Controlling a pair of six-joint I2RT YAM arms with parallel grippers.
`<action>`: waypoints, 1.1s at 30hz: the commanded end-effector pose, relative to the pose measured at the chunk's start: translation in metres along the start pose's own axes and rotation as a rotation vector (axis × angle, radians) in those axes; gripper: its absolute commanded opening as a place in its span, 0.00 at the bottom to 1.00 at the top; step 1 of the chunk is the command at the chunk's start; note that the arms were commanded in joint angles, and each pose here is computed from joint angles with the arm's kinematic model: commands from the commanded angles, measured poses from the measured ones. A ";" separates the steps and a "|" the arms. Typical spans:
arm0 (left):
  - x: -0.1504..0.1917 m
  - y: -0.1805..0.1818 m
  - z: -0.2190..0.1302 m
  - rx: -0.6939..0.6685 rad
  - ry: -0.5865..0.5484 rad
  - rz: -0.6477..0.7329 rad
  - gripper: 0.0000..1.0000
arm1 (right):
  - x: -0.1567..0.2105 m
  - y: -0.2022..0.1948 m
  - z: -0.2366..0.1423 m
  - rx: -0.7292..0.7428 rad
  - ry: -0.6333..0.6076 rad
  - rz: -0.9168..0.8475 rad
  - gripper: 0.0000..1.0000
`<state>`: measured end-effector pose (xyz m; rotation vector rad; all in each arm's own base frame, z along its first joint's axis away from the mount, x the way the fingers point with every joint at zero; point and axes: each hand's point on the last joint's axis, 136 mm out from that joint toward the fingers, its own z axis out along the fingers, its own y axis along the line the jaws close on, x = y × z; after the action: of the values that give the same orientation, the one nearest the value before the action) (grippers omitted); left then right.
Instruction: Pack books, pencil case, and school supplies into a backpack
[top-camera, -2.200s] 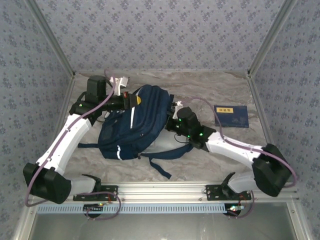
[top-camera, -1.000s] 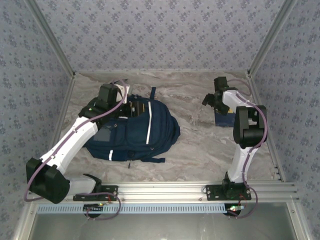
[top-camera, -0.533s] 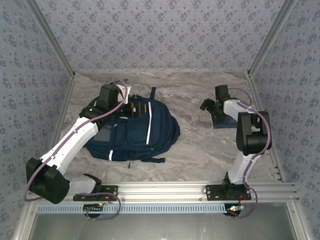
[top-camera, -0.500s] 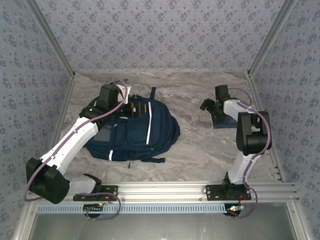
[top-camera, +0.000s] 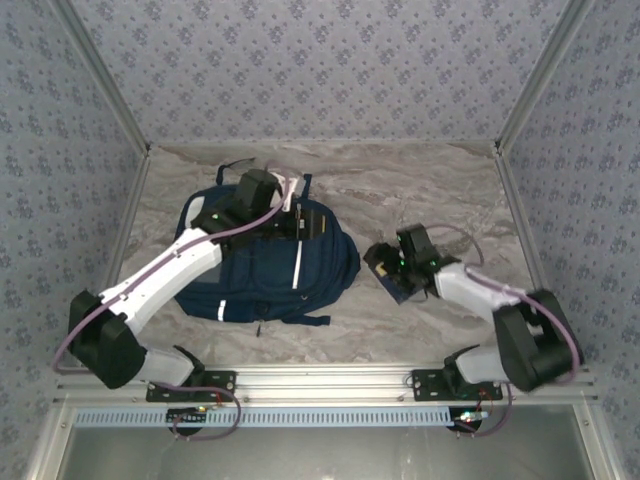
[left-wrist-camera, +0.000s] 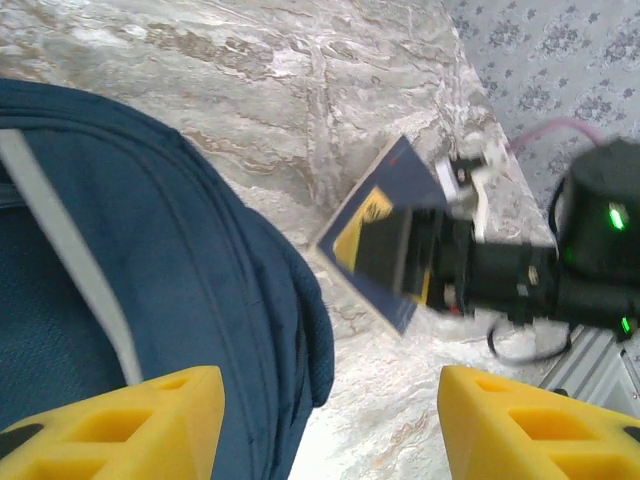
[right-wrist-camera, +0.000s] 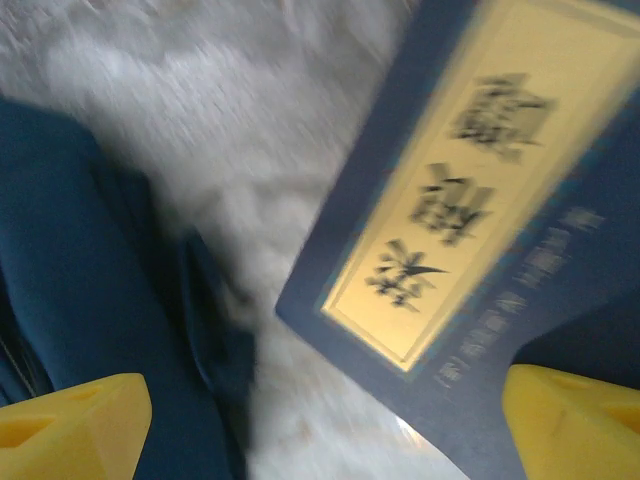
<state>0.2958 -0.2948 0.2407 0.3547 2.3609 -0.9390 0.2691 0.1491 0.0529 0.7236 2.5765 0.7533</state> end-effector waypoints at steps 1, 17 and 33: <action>-0.018 -0.015 0.011 0.010 -0.039 0.022 0.58 | 0.011 -0.039 -0.029 0.053 -0.027 0.129 0.92; 0.043 -0.068 0.226 0.069 0.349 0.081 0.58 | -0.079 -0.089 -0.067 0.020 -0.256 0.321 0.91; 0.093 -0.038 0.287 0.017 0.481 0.087 0.58 | -0.084 -0.087 -0.025 -0.067 -0.159 0.342 0.89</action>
<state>0.3321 -0.5164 0.0447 0.7185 2.7029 -0.9208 0.2823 0.0207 0.0391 1.2228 2.3200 0.7690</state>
